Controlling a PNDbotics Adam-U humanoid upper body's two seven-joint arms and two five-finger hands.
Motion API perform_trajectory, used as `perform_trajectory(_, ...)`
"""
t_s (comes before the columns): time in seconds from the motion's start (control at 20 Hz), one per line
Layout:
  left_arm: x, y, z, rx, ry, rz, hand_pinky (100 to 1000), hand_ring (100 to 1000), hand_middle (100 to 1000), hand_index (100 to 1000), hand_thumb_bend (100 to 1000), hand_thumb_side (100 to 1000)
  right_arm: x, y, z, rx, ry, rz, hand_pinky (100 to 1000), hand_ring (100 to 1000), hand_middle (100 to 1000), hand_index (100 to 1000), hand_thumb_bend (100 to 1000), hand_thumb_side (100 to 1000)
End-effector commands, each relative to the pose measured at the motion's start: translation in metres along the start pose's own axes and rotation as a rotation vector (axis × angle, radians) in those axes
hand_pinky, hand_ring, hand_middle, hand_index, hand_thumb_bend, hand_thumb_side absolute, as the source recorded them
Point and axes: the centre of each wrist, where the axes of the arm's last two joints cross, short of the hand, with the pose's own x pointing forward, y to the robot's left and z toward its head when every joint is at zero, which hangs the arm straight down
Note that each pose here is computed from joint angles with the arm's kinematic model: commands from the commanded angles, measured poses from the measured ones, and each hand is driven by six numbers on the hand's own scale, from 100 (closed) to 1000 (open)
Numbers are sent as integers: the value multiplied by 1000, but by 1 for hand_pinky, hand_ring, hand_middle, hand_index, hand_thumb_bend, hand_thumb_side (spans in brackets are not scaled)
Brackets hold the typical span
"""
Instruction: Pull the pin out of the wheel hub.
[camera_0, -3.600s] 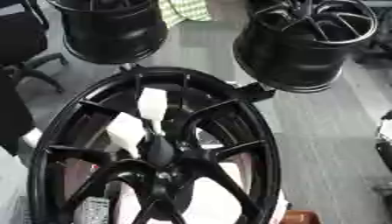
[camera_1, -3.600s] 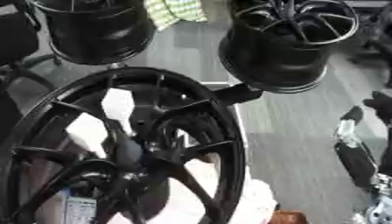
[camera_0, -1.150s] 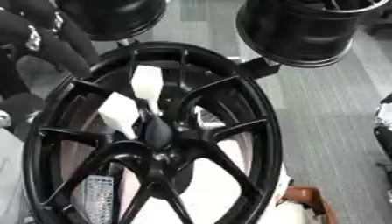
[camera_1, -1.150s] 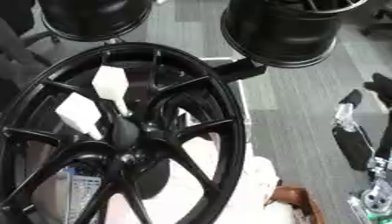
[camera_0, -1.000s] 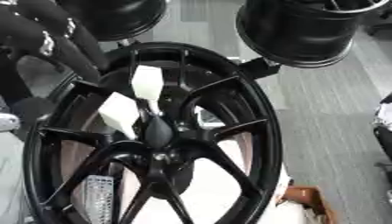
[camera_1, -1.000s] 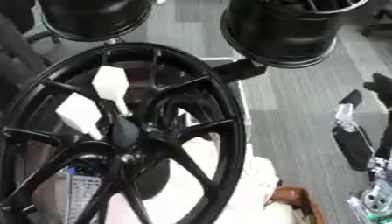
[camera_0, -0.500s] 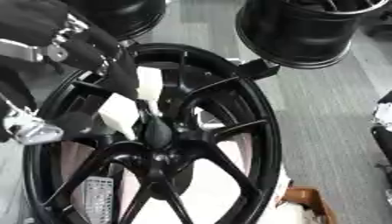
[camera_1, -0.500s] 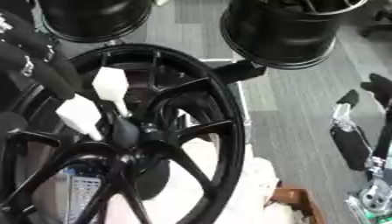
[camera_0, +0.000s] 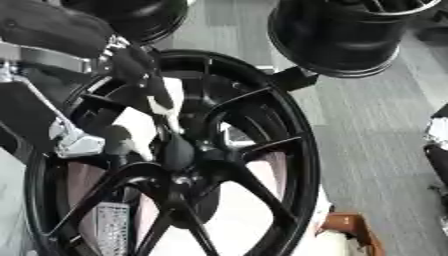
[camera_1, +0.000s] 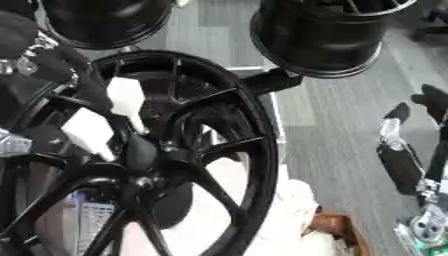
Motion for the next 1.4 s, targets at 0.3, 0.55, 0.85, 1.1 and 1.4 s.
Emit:
perform_trajectory(0.3, -15, -4, -3, -32, 86, -16, 809, 797, 767, 873, 100, 603, 4, -1, -4, -3, -15, -17, 859, 788, 645, 788, 100, 318)
perform_trajectory(0.55, -21, -11, -3, -78, 112, -24, 820, 808, 771, 854, 100, 737, 4, 0, -4, -8, -14, -21, 859, 787, 644, 787, 100, 317)
perform_trajectory(0.85, -26, -21, -1, -104, 112, -28, 820, 803, 736, 834, 100, 809, 4, 1, -4, -17, -8, -27, 858, 786, 642, 787, 100, 318)
perform_trajectory(1.1, -32, -30, 1, -127, 123, -26, 824, 808, 746, 853, 100, 823, 5, 1, -4, -21, -6, -32, 857, 785, 640, 786, 100, 318)
perform_trajectory(1.4, -38, -34, 2, -138, 143, -44, 828, 811, 751, 856, 100, 726, 5, 3, -3, -25, 2, -41, 857, 783, 638, 786, 100, 321)
